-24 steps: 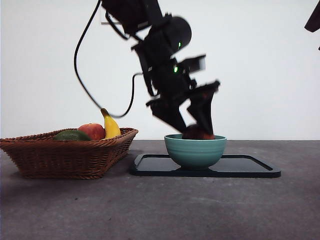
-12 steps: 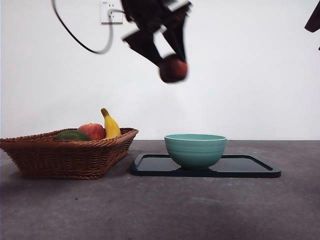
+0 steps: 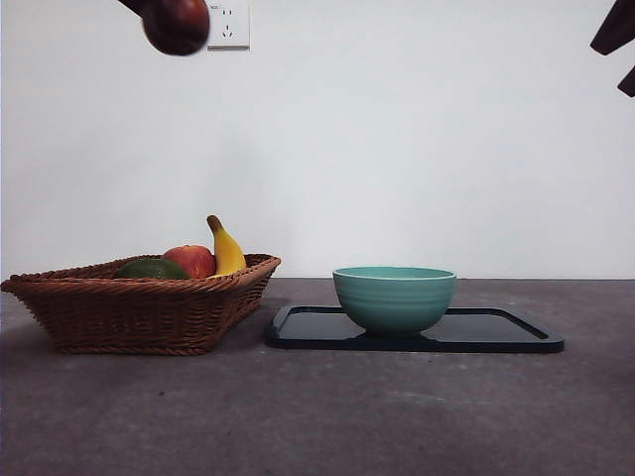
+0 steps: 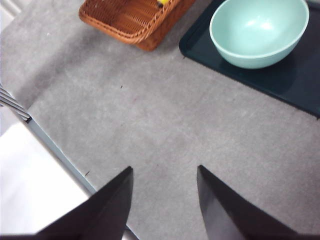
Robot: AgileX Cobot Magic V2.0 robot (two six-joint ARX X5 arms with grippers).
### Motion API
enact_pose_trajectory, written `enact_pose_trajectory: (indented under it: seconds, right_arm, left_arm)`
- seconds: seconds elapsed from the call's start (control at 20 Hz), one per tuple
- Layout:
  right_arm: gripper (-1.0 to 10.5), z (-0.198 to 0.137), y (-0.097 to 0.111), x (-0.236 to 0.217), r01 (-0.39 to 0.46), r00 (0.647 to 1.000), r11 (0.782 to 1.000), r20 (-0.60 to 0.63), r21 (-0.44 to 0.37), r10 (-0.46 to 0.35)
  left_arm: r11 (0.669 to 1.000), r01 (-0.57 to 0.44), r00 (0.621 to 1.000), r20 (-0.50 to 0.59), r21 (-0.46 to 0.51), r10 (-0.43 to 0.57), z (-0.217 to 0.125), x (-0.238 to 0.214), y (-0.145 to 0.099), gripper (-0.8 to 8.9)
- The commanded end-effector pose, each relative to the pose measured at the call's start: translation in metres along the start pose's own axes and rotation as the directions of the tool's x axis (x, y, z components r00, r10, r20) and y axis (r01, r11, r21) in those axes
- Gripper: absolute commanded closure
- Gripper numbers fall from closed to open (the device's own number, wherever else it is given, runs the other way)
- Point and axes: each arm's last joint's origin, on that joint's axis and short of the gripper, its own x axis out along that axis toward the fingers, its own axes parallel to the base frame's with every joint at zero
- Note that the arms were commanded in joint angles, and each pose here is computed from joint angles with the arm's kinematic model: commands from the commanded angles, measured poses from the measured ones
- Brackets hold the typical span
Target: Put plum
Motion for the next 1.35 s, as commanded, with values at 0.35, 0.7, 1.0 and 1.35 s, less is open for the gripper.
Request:
enact_pose_trajectory:
  seconds: [0.35, 0.7, 1.0, 1.35]
  right_arm:
    - [7.4, 0.002, 0.001, 0.000, -0.005, 1.000, 1.000, 0.012, -0.023, 0.005]
    - [7.4, 0.002, 0.001, 0.000, -0.005, 1.000, 1.000, 0.011, -0.025, 0.005]
    - [7.4, 0.002, 0.001, 0.000, -0.005, 1.000, 1.000, 0.008, -0.023, 0.006]
    - [7.4, 0.002, 0.001, 0.000, -0.005, 1.000, 1.000, 0.012, -0.025, 0.005]
  left_arm:
    - [0.995, 0.052, 0.995, -0.083, -0.084, -0.059, -0.062, 0.004, 0.019, 6.06]
    - [0.994, 0.041, 0.996, -0.076, -0.098, -0.049, -0.122, 0.060, 0.037, 6.06]
    - [0.993, -0.028, 0.999, -0.028, -0.114, 0.025, -0.166, 0.115, 0.055, 6.46]
    - [0.983, -0.165, 0.979, 0.108, -0.075, 0.173, -0.164, 0.126, 0.065, 6.46]
